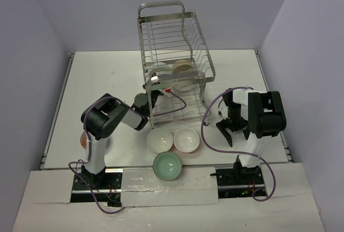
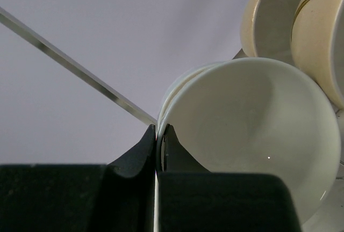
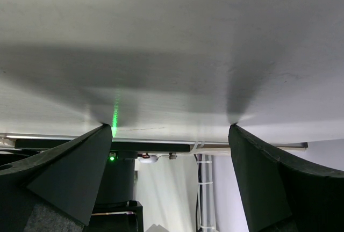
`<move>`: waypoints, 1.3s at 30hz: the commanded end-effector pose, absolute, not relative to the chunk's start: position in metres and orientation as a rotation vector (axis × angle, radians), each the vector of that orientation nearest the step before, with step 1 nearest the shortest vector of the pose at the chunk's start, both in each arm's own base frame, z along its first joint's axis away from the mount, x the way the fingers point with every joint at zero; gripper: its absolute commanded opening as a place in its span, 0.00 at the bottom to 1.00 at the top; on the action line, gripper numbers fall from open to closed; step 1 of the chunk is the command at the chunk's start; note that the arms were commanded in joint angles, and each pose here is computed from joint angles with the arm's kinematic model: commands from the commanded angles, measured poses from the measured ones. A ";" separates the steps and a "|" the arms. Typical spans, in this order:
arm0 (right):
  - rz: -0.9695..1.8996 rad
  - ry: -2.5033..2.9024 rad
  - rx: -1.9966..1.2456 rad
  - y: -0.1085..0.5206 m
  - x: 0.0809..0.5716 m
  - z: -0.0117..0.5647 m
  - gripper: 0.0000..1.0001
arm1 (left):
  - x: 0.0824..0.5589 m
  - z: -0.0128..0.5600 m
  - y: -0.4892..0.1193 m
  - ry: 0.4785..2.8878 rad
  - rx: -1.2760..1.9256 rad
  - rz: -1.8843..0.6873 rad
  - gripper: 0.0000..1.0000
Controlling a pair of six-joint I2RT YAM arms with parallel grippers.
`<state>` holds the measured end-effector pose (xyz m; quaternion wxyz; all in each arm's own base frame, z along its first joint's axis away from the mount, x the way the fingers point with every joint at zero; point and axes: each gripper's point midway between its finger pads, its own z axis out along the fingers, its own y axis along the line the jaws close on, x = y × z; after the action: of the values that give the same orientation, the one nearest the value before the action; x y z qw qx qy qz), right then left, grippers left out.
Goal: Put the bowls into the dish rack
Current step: Pick up the bowl from the dish rack, then insert the bowl into the dish rack.
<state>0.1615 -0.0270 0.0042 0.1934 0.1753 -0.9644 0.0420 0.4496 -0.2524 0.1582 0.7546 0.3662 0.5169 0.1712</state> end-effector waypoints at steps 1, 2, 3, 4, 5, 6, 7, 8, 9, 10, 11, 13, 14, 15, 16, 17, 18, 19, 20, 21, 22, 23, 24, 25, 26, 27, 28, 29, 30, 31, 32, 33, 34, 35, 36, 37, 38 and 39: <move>0.072 -2.904 0.499 -0.013 0.204 -0.037 0.96 | 0.434 0.219 -0.239 0.865 0.602 0.397 0.00; 0.072 -2.903 0.501 -0.013 0.204 -0.037 0.96 | 0.436 0.220 -0.237 0.860 0.600 0.401 0.00; 0.072 -2.902 0.499 -0.013 0.203 -0.037 0.96 | 0.437 0.220 -0.237 0.855 0.607 0.409 0.00; 0.072 -2.902 0.499 -0.013 0.204 -0.037 0.96 | 0.439 0.219 -0.236 0.853 0.614 0.419 0.00; 0.070 -2.904 0.499 -0.013 0.204 -0.037 0.96 | 0.440 0.219 -0.235 0.848 0.622 0.424 0.00; 0.069 -2.901 0.501 -0.013 0.203 -0.037 0.96 | 0.440 0.218 -0.235 0.842 0.630 0.427 0.00; 0.069 -2.901 0.501 -0.013 0.203 -0.038 0.96 | 0.440 0.217 -0.236 0.838 0.639 0.425 0.00; 0.069 -2.901 0.501 -0.013 0.203 -0.037 0.96 | 0.442 0.217 -0.233 0.838 0.641 0.429 0.00; 0.069 -2.903 0.499 -0.013 0.204 -0.037 0.96 | 0.441 0.216 -0.233 0.836 0.647 0.429 0.00; 0.069 -2.901 0.501 -0.013 0.204 -0.037 0.96 | 0.442 0.216 -0.233 0.834 0.649 0.427 0.00; 0.066 -2.898 0.498 -0.013 0.203 -0.037 0.96 | 0.442 0.217 -0.232 0.832 0.648 0.427 0.00; 0.066 -2.897 0.498 -0.012 0.202 -0.038 0.96 | 0.440 0.212 -0.235 0.823 0.680 0.428 0.00; 0.066 -2.898 0.498 -0.012 0.203 -0.037 0.96 | 0.441 0.212 -0.236 0.820 0.683 0.428 0.00; 0.066 -2.898 0.498 -0.012 0.203 -0.038 0.96 | 0.441 0.210 -0.236 0.819 0.694 0.432 0.00; 0.066 -2.898 0.498 -0.012 0.203 -0.037 0.96 | 0.441 0.206 -0.237 0.820 0.705 0.433 0.00; 0.066 -2.898 0.500 -0.012 0.203 -0.037 0.96 | 0.442 0.206 -0.238 0.814 0.709 0.436 0.00; 0.066 -2.897 0.496 -0.013 0.203 -0.038 0.96 | 0.443 0.203 -0.238 0.813 0.723 0.446 0.00; 0.065 -2.895 0.497 -0.013 0.202 -0.038 0.96 | 0.444 0.203 -0.238 0.807 0.728 0.449 0.00; 0.066 -2.898 0.498 -0.013 0.203 -0.038 0.96 | 0.445 0.204 -0.239 0.802 0.731 0.448 0.00; 0.063 -2.894 0.497 -0.013 0.202 -0.038 0.96 | 0.446 0.203 -0.239 0.801 0.730 0.451 0.00; 0.063 -2.894 0.497 -0.013 0.202 -0.038 0.96 | 0.450 0.206 -0.237 0.795 0.720 0.458 0.00; 0.062 -2.891 0.497 -0.013 0.202 -0.038 0.96 | 0.451 0.207 -0.237 0.794 0.717 0.460 0.00; 0.060 -2.890 0.501 -0.012 0.202 -0.039 0.96 | 0.451 0.207 -0.237 0.793 0.718 0.462 0.00; 0.059 -2.888 0.496 -0.012 0.201 -0.039 0.96 | 0.451 0.207 -0.236 0.789 0.723 0.465 0.00; 0.057 -2.888 0.496 -0.012 0.201 -0.039 0.96 | 0.451 0.207 -0.236 0.785 0.728 0.466 0.00; 0.057 -2.888 0.498 -0.012 0.201 -0.039 0.96 | 0.451 0.207 -0.235 0.788 0.729 0.469 0.00; 0.057 -2.887 0.498 -0.012 0.201 -0.039 0.96 | 0.452 0.208 -0.235 0.787 0.725 0.472 0.00; 0.056 -2.885 0.500 -0.012 0.201 -0.039 0.96 | 0.452 0.208 -0.234 0.786 0.724 0.472 0.00; 0.054 -2.885 0.498 -0.012 0.201 -0.039 0.96 | 0.451 0.212 -0.234 0.785 0.713 0.465 0.00; 0.056 -2.884 0.495 -0.012 0.201 -0.039 0.96 | 0.448 0.210 -0.233 0.790 0.720 0.460 0.00; 0.056 -2.884 0.498 -0.012 0.201 -0.039 0.96 | 0.446 0.211 -0.233 0.789 0.724 0.452 0.00; 0.056 -2.882 0.497 -0.012 0.201 -0.040 0.96 | 0.444 0.210 -0.232 0.793 0.724 0.441 0.00; 0.056 -2.885 0.498 -0.012 0.202 -0.039 0.96 | 0.439 0.209 -0.233 0.796 0.736 0.427 0.00; 0.056 -2.884 0.495 -0.012 0.201 -0.039 0.96 | 0.436 0.208 -0.233 0.797 0.745 0.419 0.00; 0.056 -2.885 0.498 -0.012 0.201 -0.039 0.96 | 0.433 0.208 -0.232 0.796 0.753 0.414 0.00; 0.056 -2.884 0.495 -0.012 0.201 -0.039 0.96 | 0.429 0.201 -0.231 0.806 0.772 0.406 0.00; 0.056 -2.885 0.496 -0.012 0.201 -0.038 0.96 | 0.427 0.200 -0.231 0.811 0.777 0.400 0.00; 0.058 -2.885 0.498 -0.012 0.201 -0.039 0.96 | 0.424 0.200 -0.230 0.813 0.780 0.392 0.00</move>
<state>0.1579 -0.0283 0.0041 0.2059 0.1763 -0.9616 0.0435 0.4463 -0.2558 0.1457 0.7477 0.4552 0.4536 0.1672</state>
